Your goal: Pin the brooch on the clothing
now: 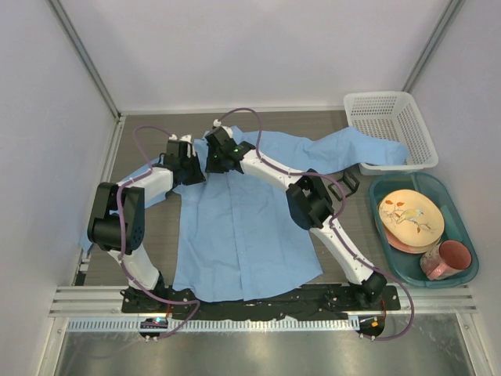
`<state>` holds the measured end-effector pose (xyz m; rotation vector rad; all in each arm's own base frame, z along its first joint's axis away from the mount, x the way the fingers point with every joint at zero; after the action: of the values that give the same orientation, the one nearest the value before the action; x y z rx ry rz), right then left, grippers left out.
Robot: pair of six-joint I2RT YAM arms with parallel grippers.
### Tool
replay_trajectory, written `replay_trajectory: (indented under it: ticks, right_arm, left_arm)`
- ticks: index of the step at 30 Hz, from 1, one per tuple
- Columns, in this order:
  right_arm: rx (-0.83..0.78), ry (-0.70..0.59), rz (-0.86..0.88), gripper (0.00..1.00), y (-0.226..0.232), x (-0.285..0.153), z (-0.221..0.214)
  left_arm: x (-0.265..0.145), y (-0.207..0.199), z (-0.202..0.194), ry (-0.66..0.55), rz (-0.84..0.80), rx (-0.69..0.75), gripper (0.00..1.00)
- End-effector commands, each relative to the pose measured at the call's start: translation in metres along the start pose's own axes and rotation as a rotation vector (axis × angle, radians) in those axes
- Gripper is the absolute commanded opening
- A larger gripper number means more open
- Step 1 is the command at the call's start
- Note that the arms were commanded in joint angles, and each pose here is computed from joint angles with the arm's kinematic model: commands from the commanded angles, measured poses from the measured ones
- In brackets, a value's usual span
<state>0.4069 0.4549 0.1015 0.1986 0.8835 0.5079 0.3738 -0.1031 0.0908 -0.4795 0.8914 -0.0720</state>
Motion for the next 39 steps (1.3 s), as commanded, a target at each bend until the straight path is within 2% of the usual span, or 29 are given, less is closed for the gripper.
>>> replay_trajectory:
  ticks: [1,8,26,39]
  right_arm:
    - [0.016,-0.112,0.084,0.01,0.034,-0.043,0.042]
    - [0.023,-0.116,0.089,0.01,0.035,-0.046,0.045]
    - [0.059,-0.023,0.098,0.01,0.036,-0.03,0.015]
    - [0.021,-0.017,0.026,0.01,0.021,-0.017,0.004]
  left_arm:
    - [0.0,-0.004,0.008,-0.017,0.016,0.01,0.0]
    - [-0.001,-0.004,0.008,-0.013,0.023,0.009,0.0]
    - [0.0,-0.018,0.011,-0.003,-0.035,-0.026,0.0]
    - [-0.019,-0.032,0.022,-0.079,-0.13,-0.004,0.0]
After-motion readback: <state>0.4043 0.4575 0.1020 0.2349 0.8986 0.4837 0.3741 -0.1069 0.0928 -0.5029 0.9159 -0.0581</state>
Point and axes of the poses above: each gripper's point midway between its finger pads, its own x axis out along the fingers, its own y axis along the line the jaws close on, z = x × y, the point moved 6 cm from there along -x, back along the fingers, and after that the axes turned 10 degrees about -x, right-handed, at the moved point
